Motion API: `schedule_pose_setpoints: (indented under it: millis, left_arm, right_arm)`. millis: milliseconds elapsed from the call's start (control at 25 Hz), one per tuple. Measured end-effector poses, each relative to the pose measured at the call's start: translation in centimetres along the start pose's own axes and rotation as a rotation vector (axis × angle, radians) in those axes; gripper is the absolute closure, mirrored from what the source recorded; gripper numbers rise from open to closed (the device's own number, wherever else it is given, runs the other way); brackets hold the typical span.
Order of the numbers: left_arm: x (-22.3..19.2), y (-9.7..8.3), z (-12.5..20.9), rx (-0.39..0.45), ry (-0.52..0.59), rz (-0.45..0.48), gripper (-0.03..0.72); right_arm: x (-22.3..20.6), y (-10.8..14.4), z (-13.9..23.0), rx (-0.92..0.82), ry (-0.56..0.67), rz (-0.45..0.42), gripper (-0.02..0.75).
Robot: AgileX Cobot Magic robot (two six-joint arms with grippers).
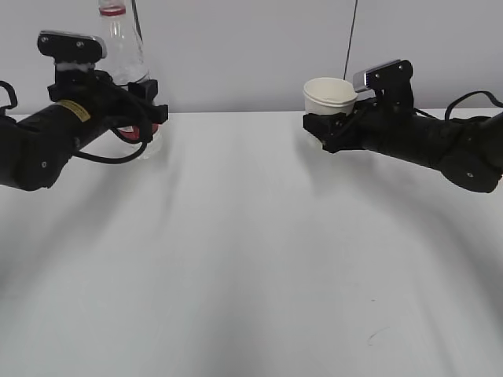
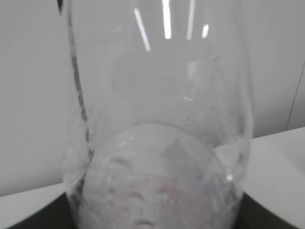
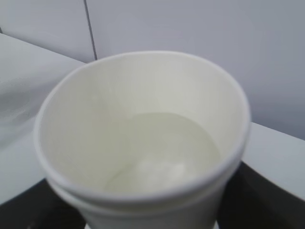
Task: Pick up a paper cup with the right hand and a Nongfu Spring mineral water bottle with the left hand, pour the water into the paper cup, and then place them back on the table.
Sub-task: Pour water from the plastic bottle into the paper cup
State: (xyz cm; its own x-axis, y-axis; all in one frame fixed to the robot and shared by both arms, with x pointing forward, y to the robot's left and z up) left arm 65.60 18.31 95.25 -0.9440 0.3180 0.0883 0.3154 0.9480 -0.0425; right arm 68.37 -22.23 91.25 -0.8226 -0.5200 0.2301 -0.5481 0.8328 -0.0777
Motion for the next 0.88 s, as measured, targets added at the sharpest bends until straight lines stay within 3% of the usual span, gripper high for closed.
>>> schedule_pose_setpoints:
  millis: [440, 880]
  left_arm:
    - [-0.1, 0.0, 0.2, 0.001, -0.013, 0.002, 0.351]
    - [-0.1, 0.0, 0.2, -0.003, -0.013, 0.005, 0.351]
  right_arm:
    - [-1.0, -1.1, 4.0, -0.101, 0.013, 0.124, 0.228]
    - [-1.8, -0.8, 7.7, -0.156, -0.005, 0.129, 0.228]
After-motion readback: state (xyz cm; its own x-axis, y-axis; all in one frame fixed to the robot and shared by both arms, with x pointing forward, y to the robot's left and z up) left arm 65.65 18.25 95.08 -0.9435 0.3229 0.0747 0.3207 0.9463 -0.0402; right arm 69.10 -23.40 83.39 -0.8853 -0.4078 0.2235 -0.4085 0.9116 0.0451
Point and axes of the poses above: a point on each arm's last joint axis where the gripper is mounted, x pointing back along that axis away from the gripper, y along the wrist's bending axis when the last joint is at zero, z = x × y, the point moved 1 cm from there along -x, pointing out along that axis toward the gripper, and after that the axes turned 5 degrees about x, right-handed, at the moved point
